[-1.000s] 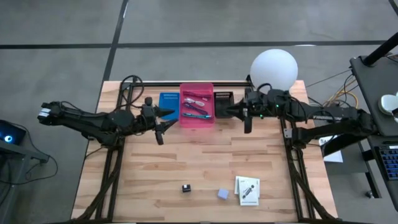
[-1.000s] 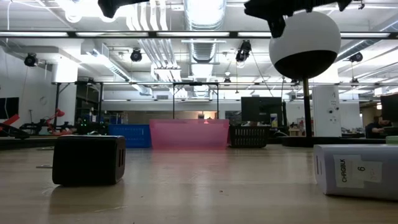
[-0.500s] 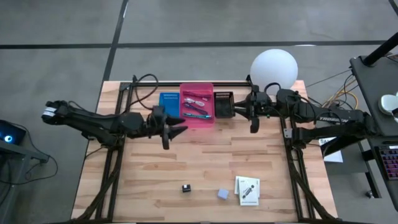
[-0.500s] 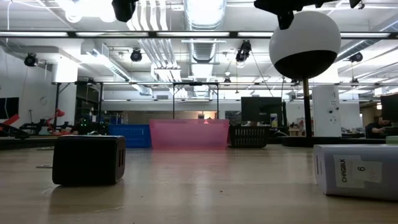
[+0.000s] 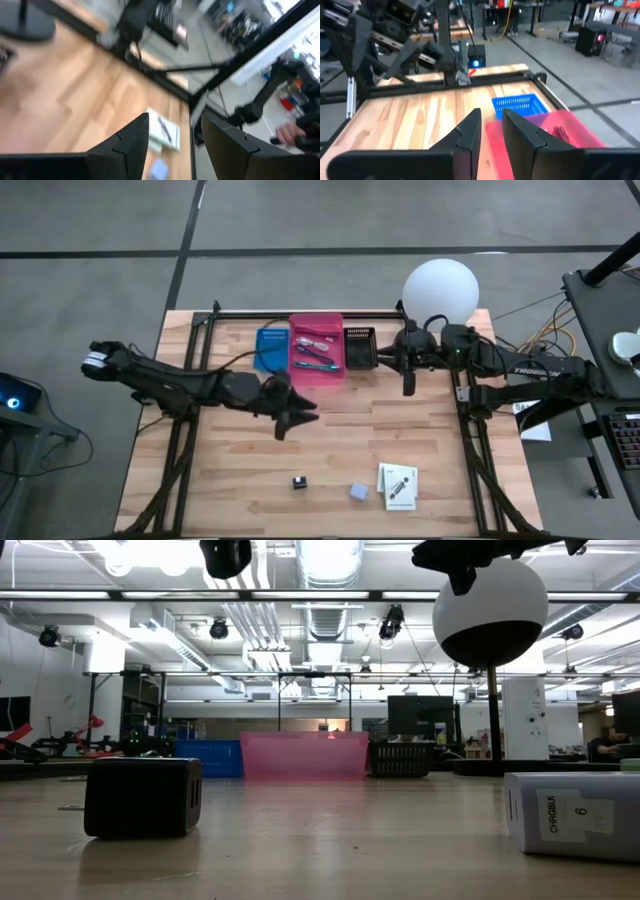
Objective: Pick and place items into bin
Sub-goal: Put the black charger adapter into the blue bin
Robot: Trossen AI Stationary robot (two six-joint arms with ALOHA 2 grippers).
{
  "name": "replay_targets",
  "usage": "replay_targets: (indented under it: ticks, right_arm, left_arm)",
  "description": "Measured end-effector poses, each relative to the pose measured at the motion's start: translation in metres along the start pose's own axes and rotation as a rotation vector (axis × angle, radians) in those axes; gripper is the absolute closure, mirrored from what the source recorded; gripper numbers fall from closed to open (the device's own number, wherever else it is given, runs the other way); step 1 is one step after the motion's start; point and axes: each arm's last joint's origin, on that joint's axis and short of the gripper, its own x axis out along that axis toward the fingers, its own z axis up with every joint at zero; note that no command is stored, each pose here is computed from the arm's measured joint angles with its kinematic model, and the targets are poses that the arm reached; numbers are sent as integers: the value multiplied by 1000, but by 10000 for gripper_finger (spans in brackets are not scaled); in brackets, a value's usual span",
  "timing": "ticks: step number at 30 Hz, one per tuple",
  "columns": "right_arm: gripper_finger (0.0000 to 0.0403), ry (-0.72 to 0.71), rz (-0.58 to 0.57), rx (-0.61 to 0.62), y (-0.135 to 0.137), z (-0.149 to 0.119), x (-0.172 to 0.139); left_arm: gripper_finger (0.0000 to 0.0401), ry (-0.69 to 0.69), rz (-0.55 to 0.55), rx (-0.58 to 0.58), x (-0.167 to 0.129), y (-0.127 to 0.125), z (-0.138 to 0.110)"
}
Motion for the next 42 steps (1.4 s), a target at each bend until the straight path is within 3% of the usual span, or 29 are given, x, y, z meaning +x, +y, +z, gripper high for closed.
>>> replay_targets:
  ticks: [6, 16, 29, 39, 42]
  right_arm:
    - [328, 28, -1, 6, 0, -3, 0]
    - [320, 144, -8, 15, -1, -14, -2]
    - [339, 269, -15, 31, -1, -25, -7]
    - [325, 296, -13, 50, -1, -28, -7]
    - [323, 311, -14, 51, -1, -29, -8]
  left_arm:
    - [235, 194, 63, -93, 13, -6, -6]
    - [235, 435, 228, -116, 44, -15, -18]
    - [235, 601, 211, -187, 85, -32, -51]
    - [235, 652, 266, -299, 80, -46, -76]
    - [235, 686, 286, -286, 75, -51, -83]
